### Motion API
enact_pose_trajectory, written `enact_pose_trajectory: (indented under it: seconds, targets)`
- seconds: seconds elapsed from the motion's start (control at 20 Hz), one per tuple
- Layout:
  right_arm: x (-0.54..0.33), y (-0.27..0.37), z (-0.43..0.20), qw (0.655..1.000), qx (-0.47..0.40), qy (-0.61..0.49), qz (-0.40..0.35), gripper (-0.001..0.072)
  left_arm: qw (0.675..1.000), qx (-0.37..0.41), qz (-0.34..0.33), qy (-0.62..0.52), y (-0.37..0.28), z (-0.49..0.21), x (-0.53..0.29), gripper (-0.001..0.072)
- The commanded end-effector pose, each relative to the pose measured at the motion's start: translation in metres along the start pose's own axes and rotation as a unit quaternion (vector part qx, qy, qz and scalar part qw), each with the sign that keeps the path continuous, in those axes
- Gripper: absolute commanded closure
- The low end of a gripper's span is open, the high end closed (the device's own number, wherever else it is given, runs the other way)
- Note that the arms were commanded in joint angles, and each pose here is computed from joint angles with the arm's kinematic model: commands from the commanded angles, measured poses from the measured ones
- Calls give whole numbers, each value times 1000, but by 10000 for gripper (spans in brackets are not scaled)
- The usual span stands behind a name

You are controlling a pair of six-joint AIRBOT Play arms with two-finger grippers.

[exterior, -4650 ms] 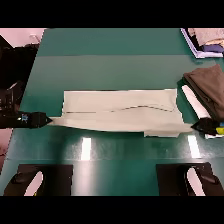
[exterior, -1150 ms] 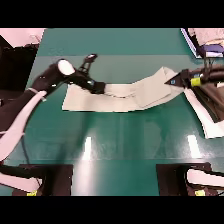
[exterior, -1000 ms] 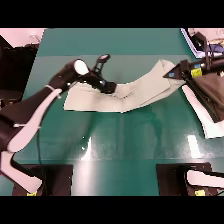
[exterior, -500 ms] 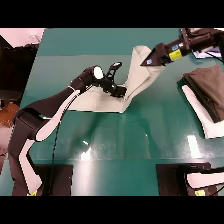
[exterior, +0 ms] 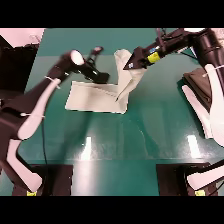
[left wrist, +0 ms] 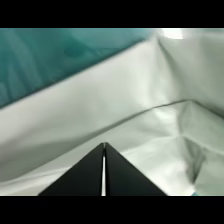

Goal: Fold the shirts.

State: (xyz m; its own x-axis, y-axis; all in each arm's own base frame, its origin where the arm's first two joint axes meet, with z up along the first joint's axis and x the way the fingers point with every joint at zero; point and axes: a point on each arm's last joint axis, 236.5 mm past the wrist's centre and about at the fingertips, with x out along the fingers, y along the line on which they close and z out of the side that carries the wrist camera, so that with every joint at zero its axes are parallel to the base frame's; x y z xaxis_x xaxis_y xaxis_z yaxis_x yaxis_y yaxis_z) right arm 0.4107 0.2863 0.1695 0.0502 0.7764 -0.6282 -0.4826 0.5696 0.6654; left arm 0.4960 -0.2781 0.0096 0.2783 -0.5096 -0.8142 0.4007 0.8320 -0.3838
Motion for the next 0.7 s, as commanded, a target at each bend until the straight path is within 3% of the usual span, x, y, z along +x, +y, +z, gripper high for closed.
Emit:
enact_pose_trajectory:
  seconds: [0.0,0.3,0.35,0.45,0.5,0.55,0.65]
  targets:
    - [33,10,6,1000,-16,7,12,700,997,8,69,-41,61,20,-89,680]
    - [137,25,32,995,-88,-37,29,696,990,-30,117,-76,115,9,-208,680]
    - [162,29,39,992,-105,-60,28,657,989,-35,121,-81,118,7,-218,680]
    - [203,42,53,982,-151,-111,26,252,988,-41,124,-80,121,3,-228,680]
    - [217,53,57,976,-171,-133,28,102,989,-41,124,-75,121,0,-228,680]
    - [222,61,59,971,-188,-145,24,60,989,-41,122,-69,120,-2,-228,680]
    - [211,60,57,965,-219,-143,-7,61,990,-43,120,-61,119,-6,-227,680]
